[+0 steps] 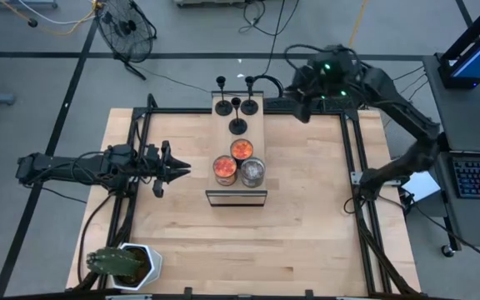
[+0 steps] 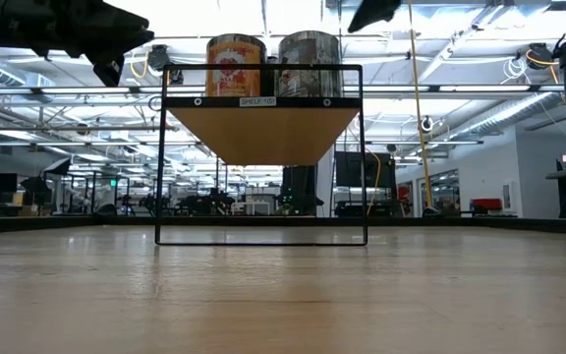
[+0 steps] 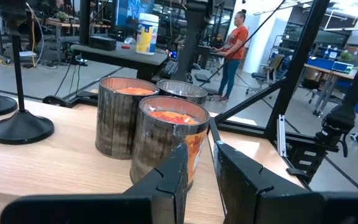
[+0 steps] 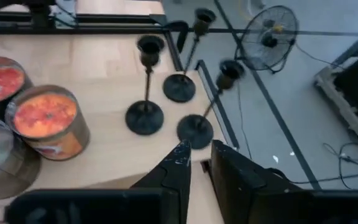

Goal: Pick & Place candle stick holders
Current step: Return to Home Position

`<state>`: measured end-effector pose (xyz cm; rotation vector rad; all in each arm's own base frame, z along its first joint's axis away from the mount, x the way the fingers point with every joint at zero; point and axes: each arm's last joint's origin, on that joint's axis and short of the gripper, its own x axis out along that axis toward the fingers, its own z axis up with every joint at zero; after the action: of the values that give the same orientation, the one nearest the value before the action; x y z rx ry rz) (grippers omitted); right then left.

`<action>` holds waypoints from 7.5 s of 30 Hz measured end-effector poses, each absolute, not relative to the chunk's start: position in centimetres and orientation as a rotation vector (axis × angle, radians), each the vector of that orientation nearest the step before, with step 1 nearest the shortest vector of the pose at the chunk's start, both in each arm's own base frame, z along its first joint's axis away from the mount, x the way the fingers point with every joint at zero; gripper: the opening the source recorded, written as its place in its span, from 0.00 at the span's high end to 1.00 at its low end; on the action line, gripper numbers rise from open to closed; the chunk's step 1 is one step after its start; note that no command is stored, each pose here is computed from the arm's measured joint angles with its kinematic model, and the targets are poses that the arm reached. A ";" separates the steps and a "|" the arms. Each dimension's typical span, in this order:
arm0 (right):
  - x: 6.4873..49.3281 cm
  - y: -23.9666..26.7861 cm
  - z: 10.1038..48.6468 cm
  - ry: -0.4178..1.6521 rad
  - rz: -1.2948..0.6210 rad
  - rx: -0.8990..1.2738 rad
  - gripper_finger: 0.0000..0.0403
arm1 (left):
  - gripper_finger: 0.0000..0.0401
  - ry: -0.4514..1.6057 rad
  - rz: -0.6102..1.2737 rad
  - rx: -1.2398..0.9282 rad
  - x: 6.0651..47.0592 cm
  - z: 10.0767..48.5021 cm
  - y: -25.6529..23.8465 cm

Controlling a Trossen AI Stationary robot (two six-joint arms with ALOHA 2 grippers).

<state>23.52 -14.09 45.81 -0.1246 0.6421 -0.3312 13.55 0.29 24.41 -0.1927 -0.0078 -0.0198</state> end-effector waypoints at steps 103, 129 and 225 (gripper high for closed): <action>8.2 -3.4 18.4 0.021 -0.406 0.340 0.86 | 0.78 -0.123 0.047 -0.035 11.1 19.6 0.4; 8.2 -3.1 17.9 0.087 -0.330 0.377 0.86 | 0.78 -0.065 -0.030 -0.008 9.8 17.4 -0.3; 8.3 -3.1 18.3 0.048 -0.319 0.368 0.86 | 0.78 -0.051 -0.036 -0.112 9.9 17.3 -0.3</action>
<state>8.30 -3.11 18.27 0.3680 0.0481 -0.3190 9.87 -0.34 17.31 -0.1118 -0.0506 -0.0357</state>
